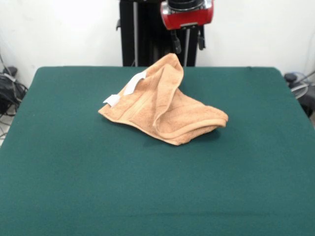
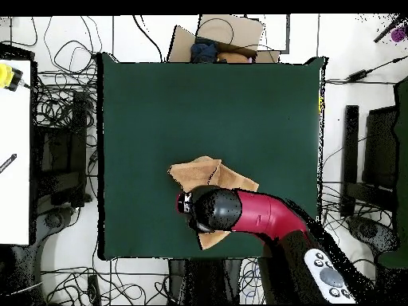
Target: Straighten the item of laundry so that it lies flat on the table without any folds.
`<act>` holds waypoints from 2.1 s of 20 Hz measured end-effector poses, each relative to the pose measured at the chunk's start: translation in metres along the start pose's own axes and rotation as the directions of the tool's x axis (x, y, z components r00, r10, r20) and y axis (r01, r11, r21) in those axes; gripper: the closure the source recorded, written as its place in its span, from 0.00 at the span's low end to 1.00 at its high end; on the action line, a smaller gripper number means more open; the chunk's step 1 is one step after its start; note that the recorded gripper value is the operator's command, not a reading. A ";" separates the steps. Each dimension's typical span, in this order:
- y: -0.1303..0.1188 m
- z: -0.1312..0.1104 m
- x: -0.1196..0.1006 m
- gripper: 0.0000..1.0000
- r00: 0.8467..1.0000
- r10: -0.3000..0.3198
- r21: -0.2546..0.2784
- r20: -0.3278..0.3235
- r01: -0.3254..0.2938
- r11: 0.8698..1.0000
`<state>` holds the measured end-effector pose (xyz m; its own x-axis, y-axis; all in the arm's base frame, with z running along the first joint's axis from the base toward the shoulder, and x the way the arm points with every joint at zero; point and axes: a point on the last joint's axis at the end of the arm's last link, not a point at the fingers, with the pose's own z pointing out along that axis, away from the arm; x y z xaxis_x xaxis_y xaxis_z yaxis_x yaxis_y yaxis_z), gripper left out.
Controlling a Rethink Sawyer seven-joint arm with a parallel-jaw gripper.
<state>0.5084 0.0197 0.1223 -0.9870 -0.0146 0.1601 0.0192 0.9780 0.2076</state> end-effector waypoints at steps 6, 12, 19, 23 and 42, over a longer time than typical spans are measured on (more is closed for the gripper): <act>0.004 0.009 0.009 0.00 0.987 -0.162 0.121 -0.007 0.162 0.979; -0.005 0.028 0.005 0.00 0.972 -0.231 0.162 -0.032 0.233 0.959; -0.016 0.053 -0.003 0.00 0.975 -0.218 0.147 -0.050 0.223 0.964; -0.025 0.075 -0.010 0.00 0.972 -0.233 0.148 -0.028 0.235 0.961; -0.033 0.125 -0.015 0.00 0.963 -0.269 0.169 0.006 0.264 0.950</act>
<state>0.5028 0.0131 -0.0075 -0.9568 -0.2756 0.0930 -0.2692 0.9601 0.0762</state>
